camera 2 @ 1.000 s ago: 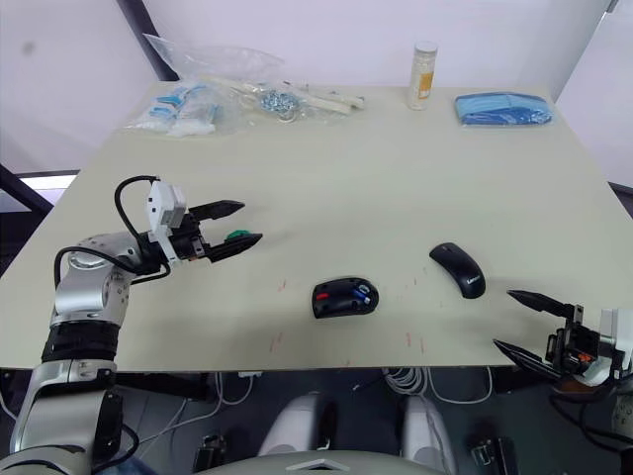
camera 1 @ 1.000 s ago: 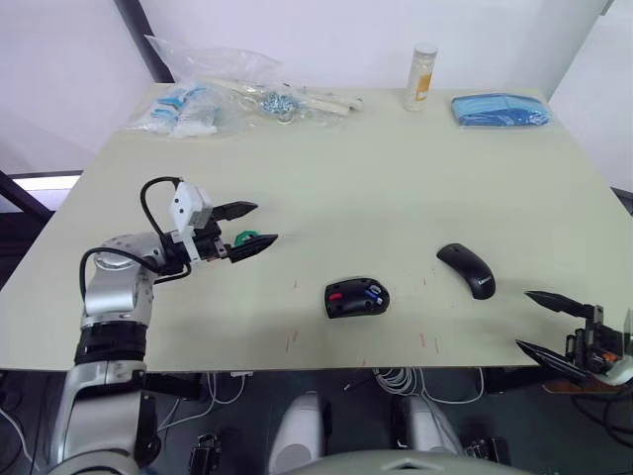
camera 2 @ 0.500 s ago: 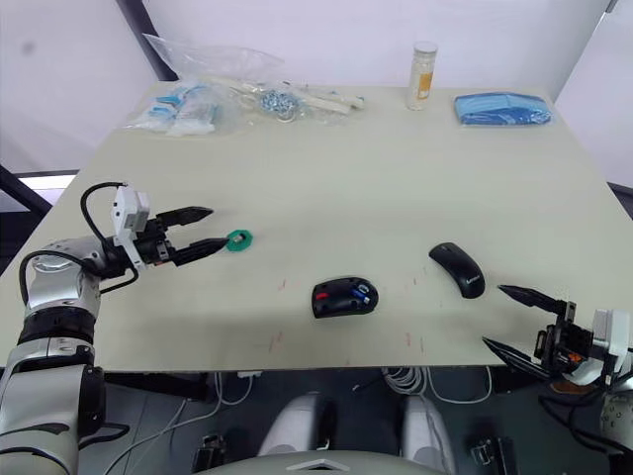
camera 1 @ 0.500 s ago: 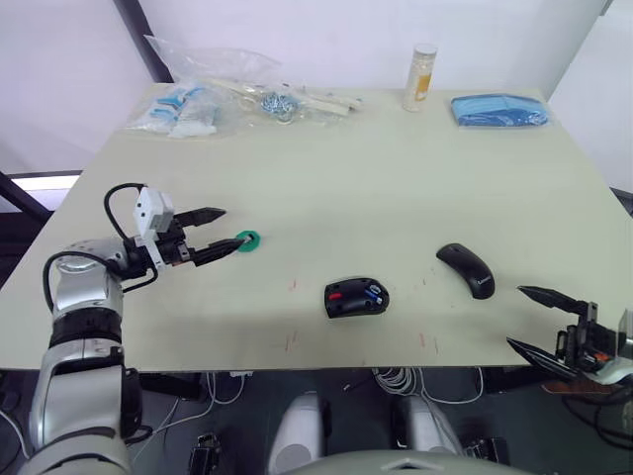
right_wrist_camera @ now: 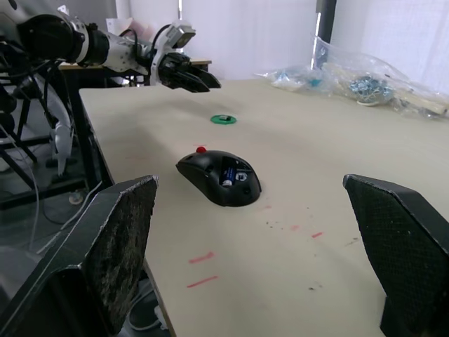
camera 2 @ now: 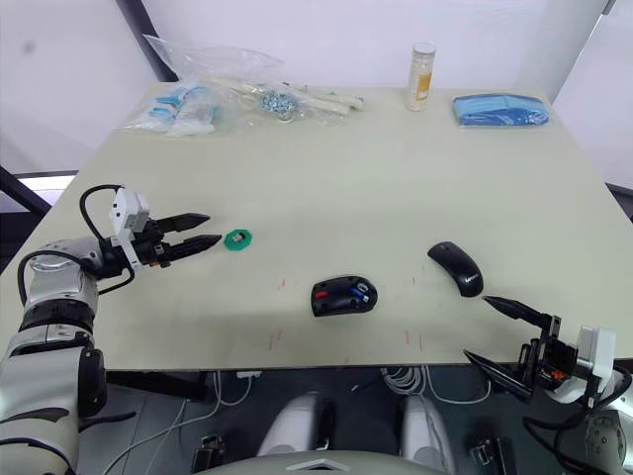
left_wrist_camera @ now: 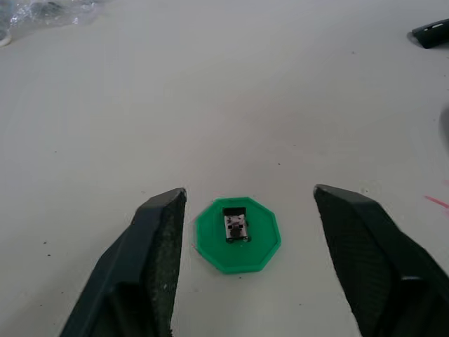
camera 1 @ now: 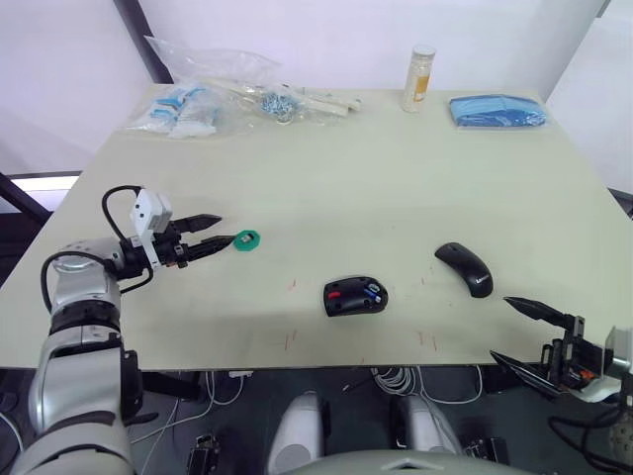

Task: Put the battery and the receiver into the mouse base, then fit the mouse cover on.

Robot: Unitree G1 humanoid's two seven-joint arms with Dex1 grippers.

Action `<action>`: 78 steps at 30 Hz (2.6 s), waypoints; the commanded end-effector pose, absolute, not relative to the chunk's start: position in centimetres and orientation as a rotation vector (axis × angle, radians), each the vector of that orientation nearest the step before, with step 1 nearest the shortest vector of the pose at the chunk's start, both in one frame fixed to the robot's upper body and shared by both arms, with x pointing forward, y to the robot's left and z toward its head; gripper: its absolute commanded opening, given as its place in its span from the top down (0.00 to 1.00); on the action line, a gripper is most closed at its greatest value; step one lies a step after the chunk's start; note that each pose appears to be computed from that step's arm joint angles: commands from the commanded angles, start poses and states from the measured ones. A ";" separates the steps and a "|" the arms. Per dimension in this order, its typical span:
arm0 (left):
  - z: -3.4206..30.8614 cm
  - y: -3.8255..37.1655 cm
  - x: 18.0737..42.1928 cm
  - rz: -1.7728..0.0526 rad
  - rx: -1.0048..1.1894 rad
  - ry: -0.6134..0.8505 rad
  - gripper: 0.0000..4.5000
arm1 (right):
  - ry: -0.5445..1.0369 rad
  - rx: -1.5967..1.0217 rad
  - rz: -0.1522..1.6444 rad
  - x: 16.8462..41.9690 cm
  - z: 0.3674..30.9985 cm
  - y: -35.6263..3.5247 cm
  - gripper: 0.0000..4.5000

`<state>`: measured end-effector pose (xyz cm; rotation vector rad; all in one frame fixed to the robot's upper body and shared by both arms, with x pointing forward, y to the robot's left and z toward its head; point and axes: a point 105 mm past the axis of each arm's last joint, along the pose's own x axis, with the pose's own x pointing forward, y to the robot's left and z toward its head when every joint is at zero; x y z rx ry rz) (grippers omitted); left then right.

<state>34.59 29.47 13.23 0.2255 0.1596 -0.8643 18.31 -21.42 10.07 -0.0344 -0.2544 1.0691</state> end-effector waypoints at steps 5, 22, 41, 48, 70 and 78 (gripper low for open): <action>13.7 29.3 35.1 -0.873 0.266 0.185 0.82 | -0.285 -0.063 1.067 18.0 10.7 -20.8 0.00; 12.6 29.1 35.5 -0.844 0.300 0.215 0.82 | -0.302 -0.067 1.062 18.5 10.5 -20.4 0.00; 11.8 29.1 35.9 -0.814 0.317 0.248 0.82 | -0.290 -0.075 1.061 18.1 10.0 -20.5 0.00; 11.8 28.9 36.1 -0.807 0.312 0.239 0.82 | -0.290 -0.075 1.063 18.2 10.1 -20.5 0.00; 11.3 28.3 36.2 -0.831 0.330 0.258 0.62 | -0.293 -0.083 1.065 18.3 10.0 -20.4 0.00; 10.9 27.9 36.5 -0.830 0.351 0.278 0.62 | -0.293 -0.085 1.068 18.2 9.9 -20.3 0.00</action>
